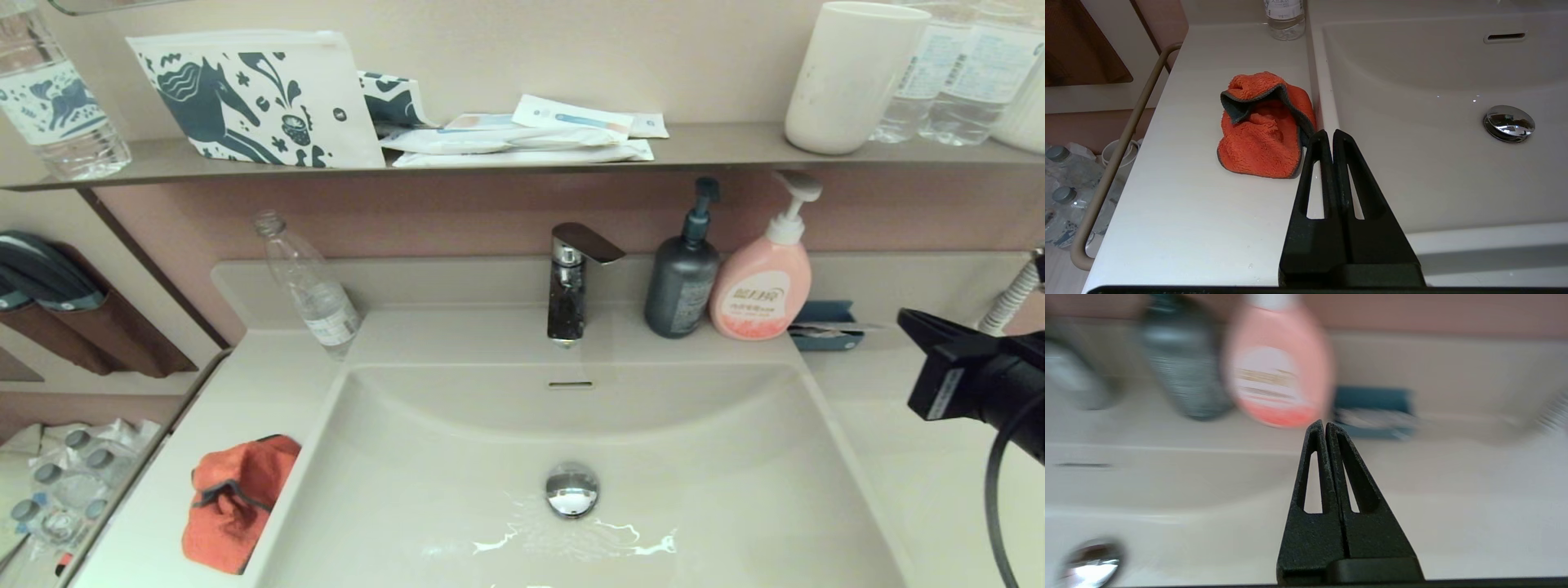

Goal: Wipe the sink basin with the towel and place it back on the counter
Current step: Pick up the cloth

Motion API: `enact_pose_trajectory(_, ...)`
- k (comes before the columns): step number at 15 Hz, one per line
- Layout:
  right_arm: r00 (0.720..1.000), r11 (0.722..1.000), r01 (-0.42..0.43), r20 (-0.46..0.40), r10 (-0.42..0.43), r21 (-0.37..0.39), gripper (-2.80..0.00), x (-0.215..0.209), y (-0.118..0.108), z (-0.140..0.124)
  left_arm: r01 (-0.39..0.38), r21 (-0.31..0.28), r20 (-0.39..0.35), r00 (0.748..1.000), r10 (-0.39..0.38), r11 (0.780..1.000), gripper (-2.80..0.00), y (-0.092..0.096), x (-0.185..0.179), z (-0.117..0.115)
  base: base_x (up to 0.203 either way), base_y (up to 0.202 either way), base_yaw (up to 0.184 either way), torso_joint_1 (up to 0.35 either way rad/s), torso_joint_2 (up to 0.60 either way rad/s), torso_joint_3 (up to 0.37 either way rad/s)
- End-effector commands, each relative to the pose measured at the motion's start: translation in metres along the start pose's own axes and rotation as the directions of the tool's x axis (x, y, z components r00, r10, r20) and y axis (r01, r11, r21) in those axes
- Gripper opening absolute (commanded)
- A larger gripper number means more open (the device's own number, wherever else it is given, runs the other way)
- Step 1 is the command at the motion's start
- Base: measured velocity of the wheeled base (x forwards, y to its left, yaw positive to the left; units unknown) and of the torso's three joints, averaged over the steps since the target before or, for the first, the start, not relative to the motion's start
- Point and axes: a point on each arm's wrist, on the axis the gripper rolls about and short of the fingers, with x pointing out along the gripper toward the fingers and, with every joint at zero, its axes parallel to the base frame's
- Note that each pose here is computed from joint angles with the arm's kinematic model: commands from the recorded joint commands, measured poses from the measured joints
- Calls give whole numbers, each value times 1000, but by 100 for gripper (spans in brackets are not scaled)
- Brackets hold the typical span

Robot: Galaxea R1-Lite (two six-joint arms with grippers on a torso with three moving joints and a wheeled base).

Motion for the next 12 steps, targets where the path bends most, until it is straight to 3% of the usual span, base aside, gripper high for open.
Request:
enact_pose_trajectory(1,994,995,100,33,-101,24,-280,-24,-27,-5,0,0,-1,1000,0,1000,-280,0,0,0,0,0,0,0,0,0)
enact_pose_trajectory(6,960,962,272,70,-271,4,-280,-88,-61,-20,0,0,-1,1000,0,1000,-280,0,0,0,0,0,0,0,0,0)
enact_pose_trajectory(12,937,941,339,91,-337,-10,-280,-175,-72,-54,-1,0,-1,1000,1,1000,-280,0,0,0,0,0,0,0,0,0)
